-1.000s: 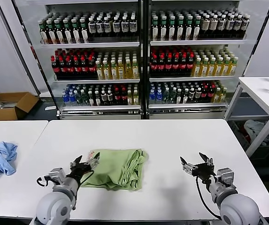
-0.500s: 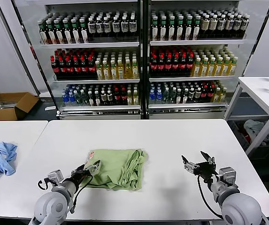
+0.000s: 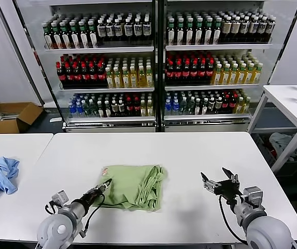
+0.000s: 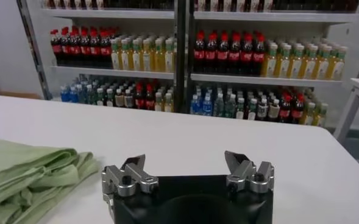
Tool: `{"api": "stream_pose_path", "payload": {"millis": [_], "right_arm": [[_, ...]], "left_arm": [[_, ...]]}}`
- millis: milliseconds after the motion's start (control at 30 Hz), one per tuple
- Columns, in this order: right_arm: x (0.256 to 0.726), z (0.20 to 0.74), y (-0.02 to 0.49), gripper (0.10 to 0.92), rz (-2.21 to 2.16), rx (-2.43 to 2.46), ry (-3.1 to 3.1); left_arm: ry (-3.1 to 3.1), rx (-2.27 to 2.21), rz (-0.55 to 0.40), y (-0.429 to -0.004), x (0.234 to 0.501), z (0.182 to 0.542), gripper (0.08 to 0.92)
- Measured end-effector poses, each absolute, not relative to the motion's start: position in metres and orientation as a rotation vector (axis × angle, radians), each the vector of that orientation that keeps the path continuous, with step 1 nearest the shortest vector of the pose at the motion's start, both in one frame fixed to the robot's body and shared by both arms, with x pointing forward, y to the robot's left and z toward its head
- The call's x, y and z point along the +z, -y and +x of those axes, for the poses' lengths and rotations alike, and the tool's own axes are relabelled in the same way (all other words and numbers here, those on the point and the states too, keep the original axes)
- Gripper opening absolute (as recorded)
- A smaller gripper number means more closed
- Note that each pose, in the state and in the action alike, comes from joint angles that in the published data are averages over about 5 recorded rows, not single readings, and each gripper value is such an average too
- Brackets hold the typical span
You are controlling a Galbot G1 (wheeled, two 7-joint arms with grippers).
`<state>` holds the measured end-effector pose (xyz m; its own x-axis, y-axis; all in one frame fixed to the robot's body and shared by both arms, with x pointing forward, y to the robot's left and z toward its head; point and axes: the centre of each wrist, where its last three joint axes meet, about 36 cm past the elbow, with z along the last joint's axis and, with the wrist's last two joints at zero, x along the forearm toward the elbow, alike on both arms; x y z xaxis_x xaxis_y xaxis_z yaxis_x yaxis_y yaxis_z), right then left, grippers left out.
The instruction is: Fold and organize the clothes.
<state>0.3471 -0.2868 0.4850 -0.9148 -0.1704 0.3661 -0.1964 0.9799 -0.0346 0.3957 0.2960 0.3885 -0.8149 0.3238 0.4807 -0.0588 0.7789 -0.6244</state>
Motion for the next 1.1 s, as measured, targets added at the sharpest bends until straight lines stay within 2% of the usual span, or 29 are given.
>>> {"api": "stream_pose_path", "payload": {"millis": [267, 400, 633, 800, 967, 1100], "right_arm": [[0.49, 0.341, 0.288, 0.823, 0.259, 0.099, 2.761], [0.494, 0.338, 0.289, 0.823, 0.256, 0.099, 2.764], [0.5, 0.333, 0.29, 0.823, 0.254, 0.091, 2.776], [0.503, 0.333, 0.29, 0.823, 0.257, 0.086, 2.785], [0.504, 0.333, 0.288, 0.823, 0.269, 0.075, 2.794], [0.506, 0.332, 0.285, 0.823, 0.277, 0.068, 2.803]], "left_arm": [[2.329, 1.107, -0.19, -0.307, 0.393, 0.395, 0.186], [2.297, 1.235, -0.19, -0.312, 0.397, 0.391, 0.103], [2.277, 1.396, -0.151, -0.335, 0.408, 0.383, 0.093], [2.325, 1.431, -0.074, -0.375, 0.425, 0.378, 0.093], [2.453, 1.368, 0.032, -0.428, 0.459, 0.369, 0.093], [2.563, 1.285, 0.049, -0.446, 0.495, 0.362, 0.093]]}}
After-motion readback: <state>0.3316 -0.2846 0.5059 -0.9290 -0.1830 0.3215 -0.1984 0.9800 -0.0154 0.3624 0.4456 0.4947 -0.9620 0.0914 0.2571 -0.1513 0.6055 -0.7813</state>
